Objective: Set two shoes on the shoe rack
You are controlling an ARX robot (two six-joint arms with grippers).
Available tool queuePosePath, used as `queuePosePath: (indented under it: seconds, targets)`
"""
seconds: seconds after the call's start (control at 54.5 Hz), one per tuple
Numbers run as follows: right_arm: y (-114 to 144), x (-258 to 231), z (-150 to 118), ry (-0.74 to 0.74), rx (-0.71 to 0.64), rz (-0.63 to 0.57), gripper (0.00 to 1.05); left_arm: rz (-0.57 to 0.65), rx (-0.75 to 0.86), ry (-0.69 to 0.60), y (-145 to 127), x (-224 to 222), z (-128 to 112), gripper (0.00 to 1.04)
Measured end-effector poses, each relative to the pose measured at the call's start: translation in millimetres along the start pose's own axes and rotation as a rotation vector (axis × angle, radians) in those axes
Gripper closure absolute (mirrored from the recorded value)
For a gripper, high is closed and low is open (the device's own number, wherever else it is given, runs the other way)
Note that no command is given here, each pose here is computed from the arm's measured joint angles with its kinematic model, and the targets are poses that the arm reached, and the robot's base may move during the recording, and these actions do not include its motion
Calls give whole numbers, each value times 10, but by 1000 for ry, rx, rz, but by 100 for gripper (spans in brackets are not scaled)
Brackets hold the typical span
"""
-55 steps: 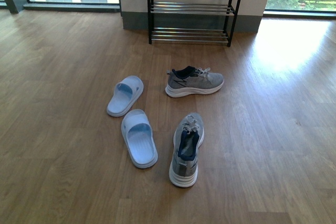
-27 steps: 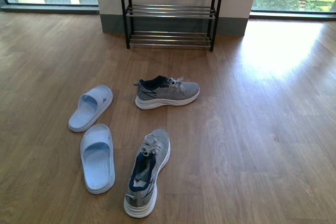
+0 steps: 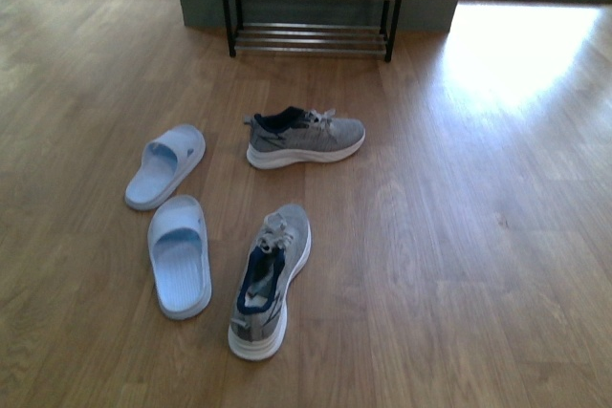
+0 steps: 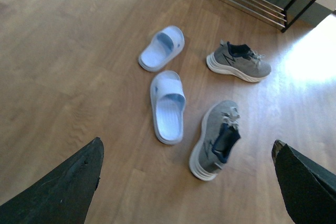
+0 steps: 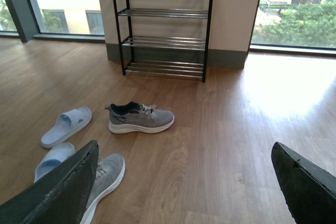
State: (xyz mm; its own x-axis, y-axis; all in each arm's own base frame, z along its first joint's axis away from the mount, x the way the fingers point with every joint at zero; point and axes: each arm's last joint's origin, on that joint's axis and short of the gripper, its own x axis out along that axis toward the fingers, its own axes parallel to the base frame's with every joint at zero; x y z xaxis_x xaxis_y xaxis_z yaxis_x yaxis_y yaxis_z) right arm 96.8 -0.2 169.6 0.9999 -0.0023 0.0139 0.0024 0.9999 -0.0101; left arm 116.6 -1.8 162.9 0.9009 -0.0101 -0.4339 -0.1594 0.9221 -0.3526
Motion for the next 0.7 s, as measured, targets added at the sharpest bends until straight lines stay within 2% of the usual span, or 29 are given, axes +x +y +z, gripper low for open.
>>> queuePosePath:
  seconds: [0.128,0.202,0.312,0.403,0.697]
  targets:
    - [0,0,0,0,0,0,9,-38,8,73,-149,267,165,9]
    - [0,0,0,0,0,0,9,-33,49,124,-227,452,180,9]
    - [0,0,0,0,0,0,9,-1,176,271,-327,905,29,9]
    - [0,0,0,0,0,0,9,30,248,343,-348,1187,-66,9]
    - [0,0,0,0,0,0,9,54,529,365,-502,2239,-330,9]
